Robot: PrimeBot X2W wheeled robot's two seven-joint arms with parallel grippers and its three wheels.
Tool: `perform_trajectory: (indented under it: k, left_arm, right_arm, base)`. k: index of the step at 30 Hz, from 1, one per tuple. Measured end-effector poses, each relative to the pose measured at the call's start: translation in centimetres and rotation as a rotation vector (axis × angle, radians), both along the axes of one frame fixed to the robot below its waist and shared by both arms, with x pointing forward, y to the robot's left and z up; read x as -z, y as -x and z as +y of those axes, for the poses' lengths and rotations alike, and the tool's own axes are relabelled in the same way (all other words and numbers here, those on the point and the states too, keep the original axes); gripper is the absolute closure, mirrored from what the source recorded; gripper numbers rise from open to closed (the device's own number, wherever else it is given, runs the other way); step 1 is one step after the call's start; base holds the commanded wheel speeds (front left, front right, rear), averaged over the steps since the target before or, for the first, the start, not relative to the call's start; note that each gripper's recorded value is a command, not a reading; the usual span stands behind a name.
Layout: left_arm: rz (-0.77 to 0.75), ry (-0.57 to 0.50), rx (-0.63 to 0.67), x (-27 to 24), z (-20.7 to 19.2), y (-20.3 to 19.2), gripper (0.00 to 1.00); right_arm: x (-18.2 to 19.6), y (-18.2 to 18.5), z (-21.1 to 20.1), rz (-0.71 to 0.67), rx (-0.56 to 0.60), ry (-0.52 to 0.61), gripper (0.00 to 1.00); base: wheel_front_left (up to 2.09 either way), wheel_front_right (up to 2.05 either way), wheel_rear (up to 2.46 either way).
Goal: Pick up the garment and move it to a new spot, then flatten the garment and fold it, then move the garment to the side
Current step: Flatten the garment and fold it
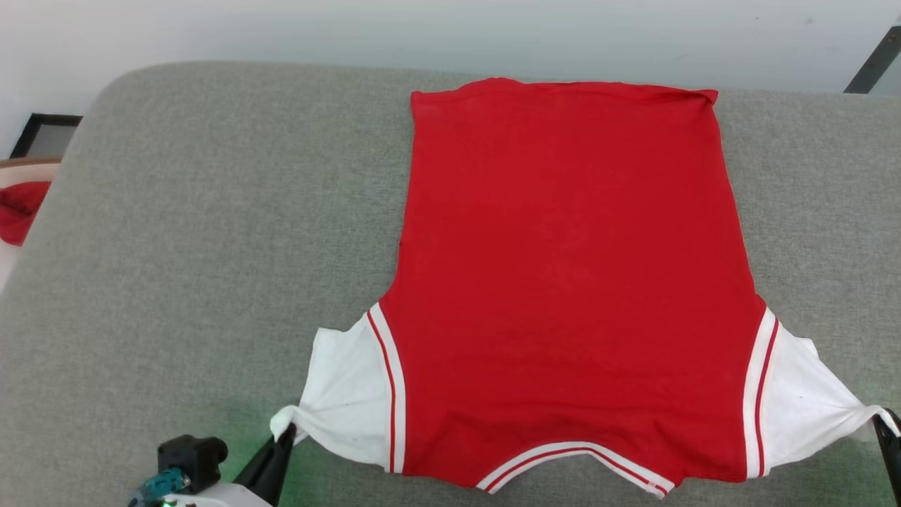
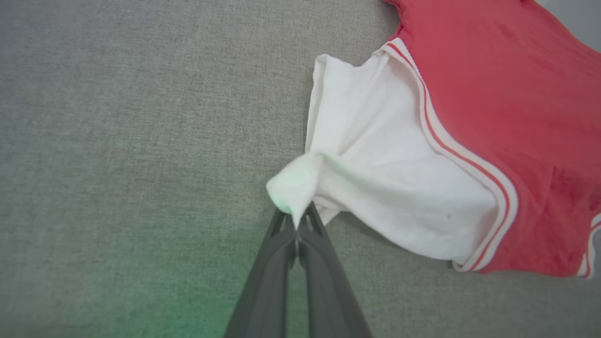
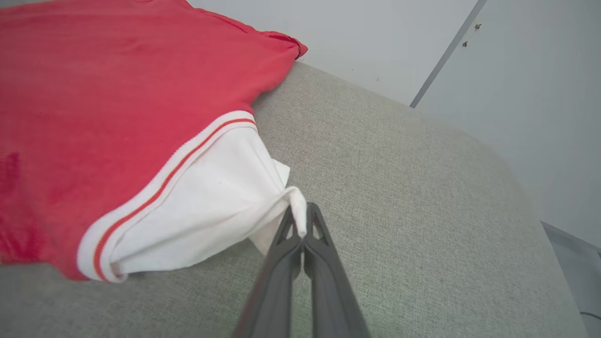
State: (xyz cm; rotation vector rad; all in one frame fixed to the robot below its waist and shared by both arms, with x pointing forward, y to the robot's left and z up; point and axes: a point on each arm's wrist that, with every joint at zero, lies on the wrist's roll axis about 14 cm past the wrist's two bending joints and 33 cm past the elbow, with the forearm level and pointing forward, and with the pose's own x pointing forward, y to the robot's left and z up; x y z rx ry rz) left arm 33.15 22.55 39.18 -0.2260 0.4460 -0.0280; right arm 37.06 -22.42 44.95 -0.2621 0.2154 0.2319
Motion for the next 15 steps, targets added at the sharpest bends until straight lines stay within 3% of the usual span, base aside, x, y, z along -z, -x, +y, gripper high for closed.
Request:
perform_trajectory:
  k: [9, 11, 12, 15]
  left_arm:
    - [0.026, 0.014, 0.002, 0.8, -0.4, 0.1, 1.00]
    - [0.028, 0.015, 0.001, 0.9, -0.5, 0.1, 1.00]
    - [0.028, 0.018, 0.000, 1.0, -0.5, 0.0, 1.00]
    - [0.027, 0.027, 0.001, 1.0, -0.7, 0.0, 1.00]
  right_arm:
    - [0.9, 0.0, 0.2, 0.035, 0.008, -0.008, 1.00]
    - [1.2, 0.0, 0.3, 0.057, 0.011, -0.009, 0.51]
    - [1.3, 0.0, 0.4, 0.062, 0.009, -0.008, 0.00]
    - [0.8, -0.4, 1.0, 0.059, 0.003, -0.028, 0.00]
  base:
    - [0.00, 0.00, 0.00]
    - [0.00, 0.00, 0.00]
    - [0.00, 0.00, 0.00]
    - [0.00, 0.00, 0.00]
